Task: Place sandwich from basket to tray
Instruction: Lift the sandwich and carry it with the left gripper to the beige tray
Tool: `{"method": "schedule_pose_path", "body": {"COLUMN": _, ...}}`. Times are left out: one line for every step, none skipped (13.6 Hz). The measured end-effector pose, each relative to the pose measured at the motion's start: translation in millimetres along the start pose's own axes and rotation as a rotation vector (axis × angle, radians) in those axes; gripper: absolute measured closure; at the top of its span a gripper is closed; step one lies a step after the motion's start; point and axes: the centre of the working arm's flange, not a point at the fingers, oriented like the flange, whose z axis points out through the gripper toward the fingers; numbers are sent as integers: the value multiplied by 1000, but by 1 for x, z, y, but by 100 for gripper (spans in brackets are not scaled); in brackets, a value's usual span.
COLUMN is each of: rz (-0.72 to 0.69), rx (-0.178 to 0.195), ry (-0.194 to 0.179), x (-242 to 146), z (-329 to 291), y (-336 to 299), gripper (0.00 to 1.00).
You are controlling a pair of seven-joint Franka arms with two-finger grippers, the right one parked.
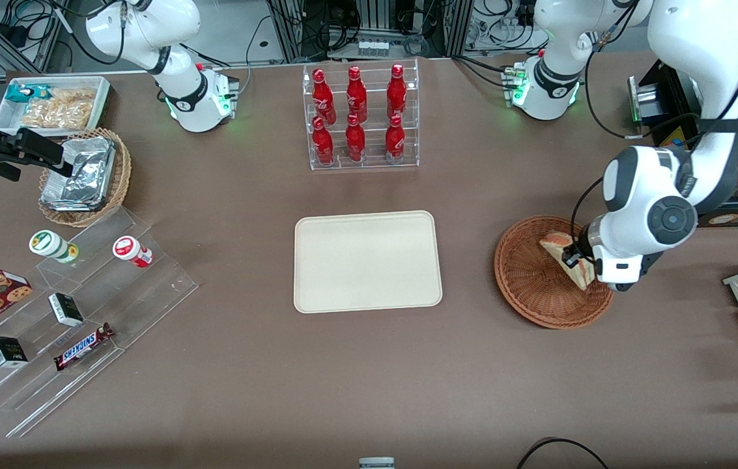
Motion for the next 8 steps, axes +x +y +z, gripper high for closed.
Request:
{"method": "schedule_pose_path", "body": {"rz": 47, "rx": 5, "ry": -3, "x": -2, "z": -9, "y": 4, "gripper": 78}}
{"method": "schedule_pose_path", "body": {"rz": 90, "rx": 5, "ry": -2, "x": -9, "z": -13, "y": 11, "gripper": 78}}
{"method": "schedule_pose_path", "body": {"rz": 128, "rx": 7, "ry": 0, "x": -20, "z": -13, "y": 22, "gripper": 78}}
{"method": "schedule_pose_path", "body": {"rz": 164, "rx": 10, "ry": 5, "x": -35, "z": -13, "y": 35, "gripper": 81}}
{"method": "schedule_pose_path", "body": {"rz": 202, "rx": 14, "ry": 12, "x": -51, "z": -14, "y": 50, "gripper": 85}}
{"method": "schedule_pose_path", "body": {"rz": 243, "rx": 17, "ry": 21, "x": -69, "z": -15, "y": 67, "gripper": 85}}
{"method": "schedule_pose_path", "body": {"rz": 288, "rx": 21, "ry": 28, "x": -89, "z": -13, "y": 86, "gripper": 85}}
{"method": "schedule_pose_path", "body": {"rz": 332, "rx": 22, "ry": 35, "x": -107, "z": -12, "y": 105, "gripper": 85}}
